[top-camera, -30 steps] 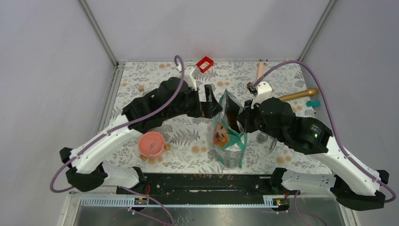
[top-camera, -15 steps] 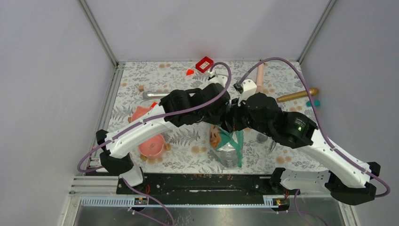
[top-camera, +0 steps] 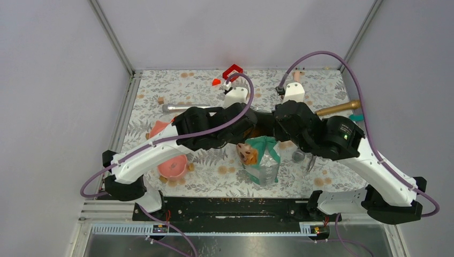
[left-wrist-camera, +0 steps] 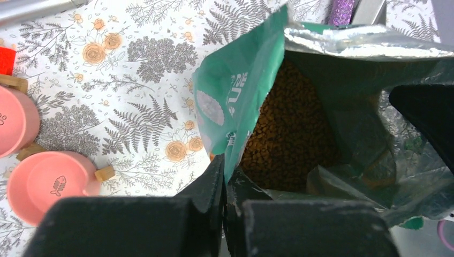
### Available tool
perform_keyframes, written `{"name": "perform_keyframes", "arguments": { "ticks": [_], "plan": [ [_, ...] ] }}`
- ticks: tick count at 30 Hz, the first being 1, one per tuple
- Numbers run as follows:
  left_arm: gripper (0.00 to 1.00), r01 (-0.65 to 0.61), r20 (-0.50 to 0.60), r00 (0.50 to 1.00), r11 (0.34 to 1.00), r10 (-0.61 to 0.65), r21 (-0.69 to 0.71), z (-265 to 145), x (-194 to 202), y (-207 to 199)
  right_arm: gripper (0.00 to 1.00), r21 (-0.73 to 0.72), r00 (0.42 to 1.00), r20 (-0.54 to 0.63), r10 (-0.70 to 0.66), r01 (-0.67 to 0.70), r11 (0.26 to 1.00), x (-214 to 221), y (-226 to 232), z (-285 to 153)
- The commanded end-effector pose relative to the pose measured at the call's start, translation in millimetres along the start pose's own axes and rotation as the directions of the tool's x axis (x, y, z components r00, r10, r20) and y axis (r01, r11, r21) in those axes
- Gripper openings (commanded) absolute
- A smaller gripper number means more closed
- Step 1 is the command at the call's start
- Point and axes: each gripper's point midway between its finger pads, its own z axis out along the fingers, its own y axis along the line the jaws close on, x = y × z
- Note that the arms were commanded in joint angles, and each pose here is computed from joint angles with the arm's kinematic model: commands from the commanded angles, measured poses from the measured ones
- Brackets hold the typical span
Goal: Serve the pet food
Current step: Open the pet food bag at the center of the board.
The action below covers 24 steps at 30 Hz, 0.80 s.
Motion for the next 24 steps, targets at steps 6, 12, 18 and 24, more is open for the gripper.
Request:
{"name": "perform_keyframes", "arguments": {
  "ticks": [6,12,18,24],
  "plan": [
    [0.0,-0.104,0.121,0.983,0.967,0.135,-0.233,-48.4,-34.8,97.5,0.0,0.33,0.988,0.1,-0.121,0.082,0.941,-13.6,-94.7,-26.2],
    [0.0,0.031,0.275,0.961,0.989,0.01,-0.143,-25.7,-91.1,80.7,0.0,0.004,0.977,0.195,0.088,-0.091,0.996,-36.2,-35.5,21.9],
    [0.0,0.134,0.346,0.935,0.98,-0.076,-0.147,-11.1,-136.1,107.7,0.0,-0.067,0.938,0.291,0.19,-0.179,0.982,-74.9,-29.7,30.3],
    [0.0,0.109,0.341,0.938,0.987,-0.061,-0.121,-7.1,-139.1,106.8,0.06,-0.172,0.931,0.239,0.277,-0.24,0.955,-67.6,-20.6,44.4]
  ]
}}
